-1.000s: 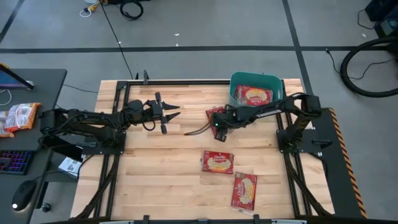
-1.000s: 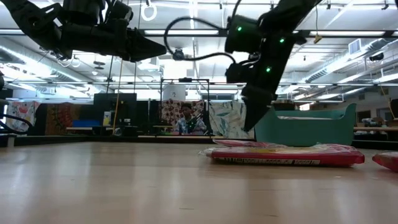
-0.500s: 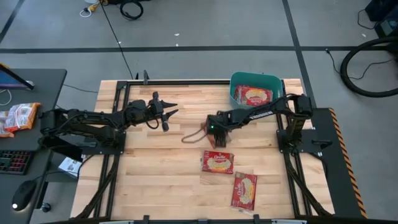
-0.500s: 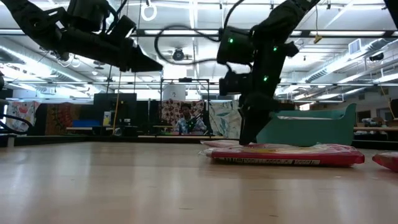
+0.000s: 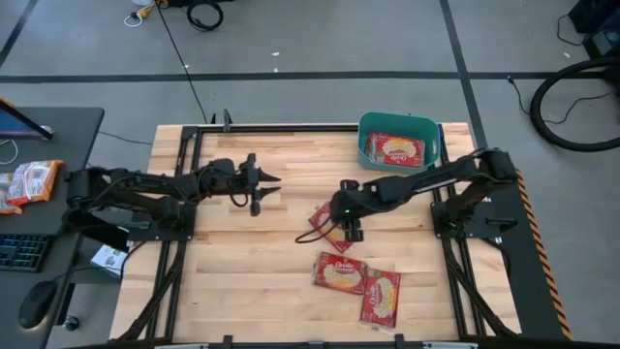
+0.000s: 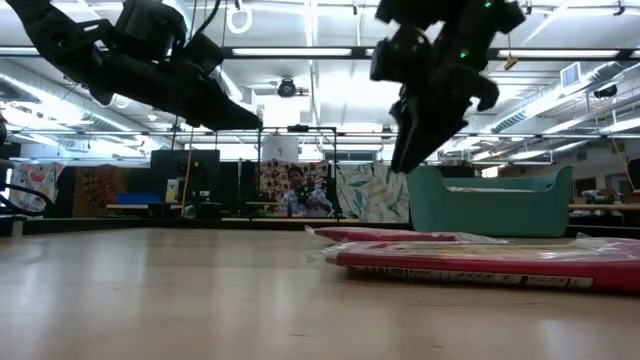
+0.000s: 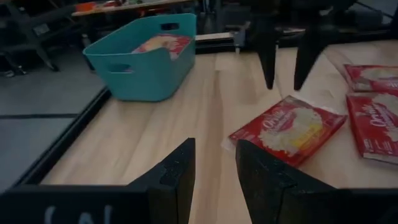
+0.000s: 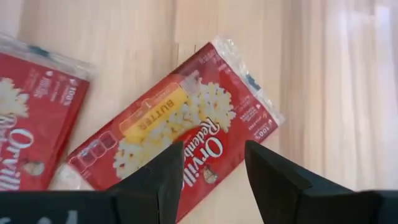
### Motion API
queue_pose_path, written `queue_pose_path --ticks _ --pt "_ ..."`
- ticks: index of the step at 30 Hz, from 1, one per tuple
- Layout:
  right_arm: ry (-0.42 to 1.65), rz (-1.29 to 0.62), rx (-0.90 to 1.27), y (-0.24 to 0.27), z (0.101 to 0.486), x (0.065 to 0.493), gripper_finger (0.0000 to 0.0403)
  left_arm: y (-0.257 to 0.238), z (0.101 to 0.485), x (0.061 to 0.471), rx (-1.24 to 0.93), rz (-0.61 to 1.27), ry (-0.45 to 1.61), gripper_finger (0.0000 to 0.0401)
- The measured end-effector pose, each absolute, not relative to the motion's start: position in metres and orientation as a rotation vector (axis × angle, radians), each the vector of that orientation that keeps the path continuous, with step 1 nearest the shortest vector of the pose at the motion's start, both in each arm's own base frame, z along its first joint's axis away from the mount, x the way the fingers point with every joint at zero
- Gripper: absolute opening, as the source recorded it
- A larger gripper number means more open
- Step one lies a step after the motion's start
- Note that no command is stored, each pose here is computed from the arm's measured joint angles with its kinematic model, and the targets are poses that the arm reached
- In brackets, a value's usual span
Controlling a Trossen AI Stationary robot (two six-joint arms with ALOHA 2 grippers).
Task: Sort popcorn bags into baskets
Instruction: Put the popcorn bag into the blue bin
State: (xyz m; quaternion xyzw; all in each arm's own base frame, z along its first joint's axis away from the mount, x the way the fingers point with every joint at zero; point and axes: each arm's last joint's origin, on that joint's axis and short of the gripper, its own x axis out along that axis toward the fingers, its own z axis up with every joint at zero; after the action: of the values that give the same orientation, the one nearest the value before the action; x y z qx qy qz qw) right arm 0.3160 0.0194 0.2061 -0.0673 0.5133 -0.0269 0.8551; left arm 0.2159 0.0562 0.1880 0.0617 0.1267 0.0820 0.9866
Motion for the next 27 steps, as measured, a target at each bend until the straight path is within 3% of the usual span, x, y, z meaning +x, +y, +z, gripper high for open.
queue_pose_path --ticks 12,27 --pt "0.974 -0.071 -0.105 0.011 0.183 0.270 0.0176 0.031 0.154 0.257 0.180 0.041 0.393 0.0121" --pt "0.916 -0.079 -0.088 0.010 0.178 0.262 0.0176 -0.007 0.124 0.307 0.768 0.051 0.581 0.0121"
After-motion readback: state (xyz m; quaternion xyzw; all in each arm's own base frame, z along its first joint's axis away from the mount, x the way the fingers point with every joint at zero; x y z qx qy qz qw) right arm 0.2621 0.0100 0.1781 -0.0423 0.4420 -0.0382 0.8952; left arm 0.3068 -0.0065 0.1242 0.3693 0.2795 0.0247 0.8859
